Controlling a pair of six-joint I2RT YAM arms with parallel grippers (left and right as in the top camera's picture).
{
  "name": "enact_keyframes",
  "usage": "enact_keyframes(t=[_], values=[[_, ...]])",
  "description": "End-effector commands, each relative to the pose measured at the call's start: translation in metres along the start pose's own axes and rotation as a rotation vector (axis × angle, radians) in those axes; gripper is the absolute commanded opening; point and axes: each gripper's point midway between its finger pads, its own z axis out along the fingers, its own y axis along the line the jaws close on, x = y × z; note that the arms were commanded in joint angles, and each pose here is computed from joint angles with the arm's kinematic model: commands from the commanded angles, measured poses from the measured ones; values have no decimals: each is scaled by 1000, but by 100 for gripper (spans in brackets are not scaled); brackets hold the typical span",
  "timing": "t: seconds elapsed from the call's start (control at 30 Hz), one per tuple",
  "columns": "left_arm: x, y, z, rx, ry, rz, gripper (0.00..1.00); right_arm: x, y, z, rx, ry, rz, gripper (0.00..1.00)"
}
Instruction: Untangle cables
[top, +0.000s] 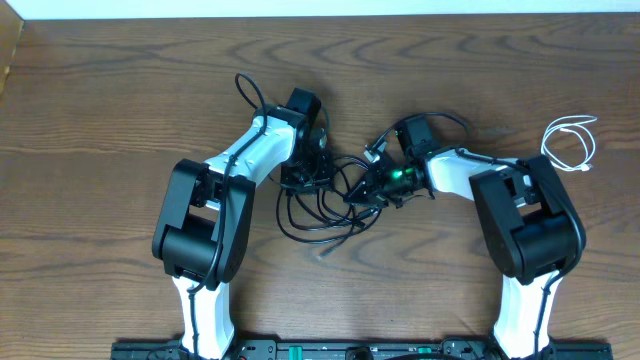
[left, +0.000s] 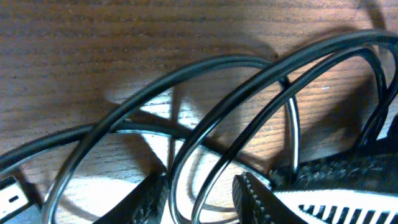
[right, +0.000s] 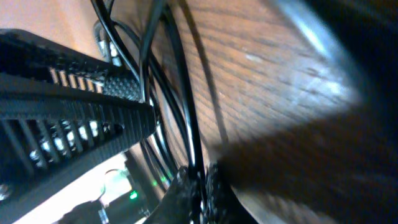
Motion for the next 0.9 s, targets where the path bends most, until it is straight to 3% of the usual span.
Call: enact_keyframes(t=[0.0, 0.3, 0.47, 0.7, 0.87], values=[[7, 18, 23, -47, 62, 4, 37, -6, -22, -3, 4, -23, -9, 1], [16, 2, -3, 38, 95, 100, 38, -15, 10, -31, -112, -70, -295, 1], [12, -8, -29, 45, 18, 133, 50, -17, 50, -53, -128, -131, -461, 1], [8, 6, -31, -41, -15, 80, 50, -10, 53, -57, -119, -121, -440, 1], [5, 17, -29, -95, -39, 30, 50, 2, 31, -47, -12, -76, -348, 1]])
